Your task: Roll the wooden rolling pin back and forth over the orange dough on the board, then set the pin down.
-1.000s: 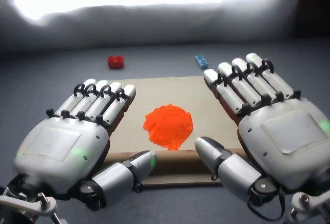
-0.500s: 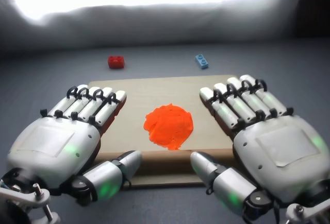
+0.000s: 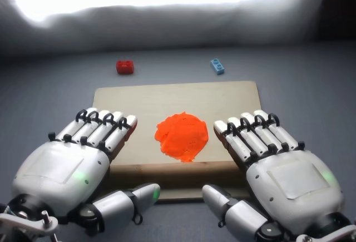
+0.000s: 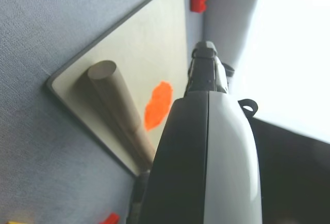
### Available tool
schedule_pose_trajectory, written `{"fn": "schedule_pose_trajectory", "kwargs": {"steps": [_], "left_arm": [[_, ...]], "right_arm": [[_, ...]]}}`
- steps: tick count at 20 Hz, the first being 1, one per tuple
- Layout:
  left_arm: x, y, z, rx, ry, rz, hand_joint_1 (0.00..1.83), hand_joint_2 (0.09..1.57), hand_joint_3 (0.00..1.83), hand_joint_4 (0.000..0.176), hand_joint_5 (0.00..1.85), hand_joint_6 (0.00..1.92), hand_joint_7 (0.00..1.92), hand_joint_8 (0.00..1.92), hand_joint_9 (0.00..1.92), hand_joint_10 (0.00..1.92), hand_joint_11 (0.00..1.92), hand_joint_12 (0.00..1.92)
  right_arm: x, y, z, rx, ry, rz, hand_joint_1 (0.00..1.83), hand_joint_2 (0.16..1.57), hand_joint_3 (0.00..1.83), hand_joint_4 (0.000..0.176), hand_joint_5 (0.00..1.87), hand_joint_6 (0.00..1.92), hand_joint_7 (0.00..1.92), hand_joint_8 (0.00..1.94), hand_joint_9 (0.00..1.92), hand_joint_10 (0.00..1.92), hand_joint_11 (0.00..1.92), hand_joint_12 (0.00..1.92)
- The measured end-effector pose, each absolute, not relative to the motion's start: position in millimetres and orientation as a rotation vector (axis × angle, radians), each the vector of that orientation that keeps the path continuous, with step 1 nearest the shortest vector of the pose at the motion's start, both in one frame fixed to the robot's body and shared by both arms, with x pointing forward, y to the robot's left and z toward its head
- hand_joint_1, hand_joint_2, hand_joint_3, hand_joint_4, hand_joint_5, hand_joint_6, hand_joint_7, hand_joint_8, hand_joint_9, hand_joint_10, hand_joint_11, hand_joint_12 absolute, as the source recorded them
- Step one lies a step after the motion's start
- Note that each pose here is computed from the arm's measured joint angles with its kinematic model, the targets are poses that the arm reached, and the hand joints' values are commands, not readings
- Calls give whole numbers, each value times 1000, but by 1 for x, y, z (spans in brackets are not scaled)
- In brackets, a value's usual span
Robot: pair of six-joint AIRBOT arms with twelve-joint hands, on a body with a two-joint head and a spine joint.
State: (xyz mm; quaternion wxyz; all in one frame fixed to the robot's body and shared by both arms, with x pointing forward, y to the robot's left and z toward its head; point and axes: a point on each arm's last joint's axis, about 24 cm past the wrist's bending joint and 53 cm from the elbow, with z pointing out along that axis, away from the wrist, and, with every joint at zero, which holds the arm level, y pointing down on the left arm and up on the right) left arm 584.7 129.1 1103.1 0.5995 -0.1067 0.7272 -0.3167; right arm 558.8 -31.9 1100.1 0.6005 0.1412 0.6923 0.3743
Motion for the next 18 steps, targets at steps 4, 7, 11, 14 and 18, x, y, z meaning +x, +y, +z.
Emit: {"fn": "schedule_pose_trajectory", "kwargs": {"steps": [4,7,11,14,18], "left_arm": [[587,125,1091,-265,1700,-739,0,1217,25,0,0,0,0,0,0,0,0,0],[590,124,1088,-264,1700,-736,0,1263,46,0,0,0,0,0,0,0,0,0],[596,133,1081,-289,1707,-699,0,1306,64,0,0,0,0,0,0,0,0,0],[600,134,1078,-293,1705,-690,0,1314,66,0,0,0,0,0,0,0,0,0],[601,133,1074,-296,1710,-689,0,1312,63,0,0,0,0,0,0,0,0,0]], "right_arm": [[564,-25,1092,348,1590,882,0,1299,5,0,40,4,49,5,9,3,0,0],[562,-18,1089,346,1593,892,0,1302,6,0,50,8,51,5,7,3,0,0],[568,-15,1077,346,1588,866,0,1311,9,0,34,1,47,2,7,2,0,0],[569,-17,1075,348,1577,852,0,1315,10,0,49,10,59,7,14,6,4,2],[569,-12,1072,355,1562,850,0,1324,12,0,43,6,49,3,5,1,0,0]]}}
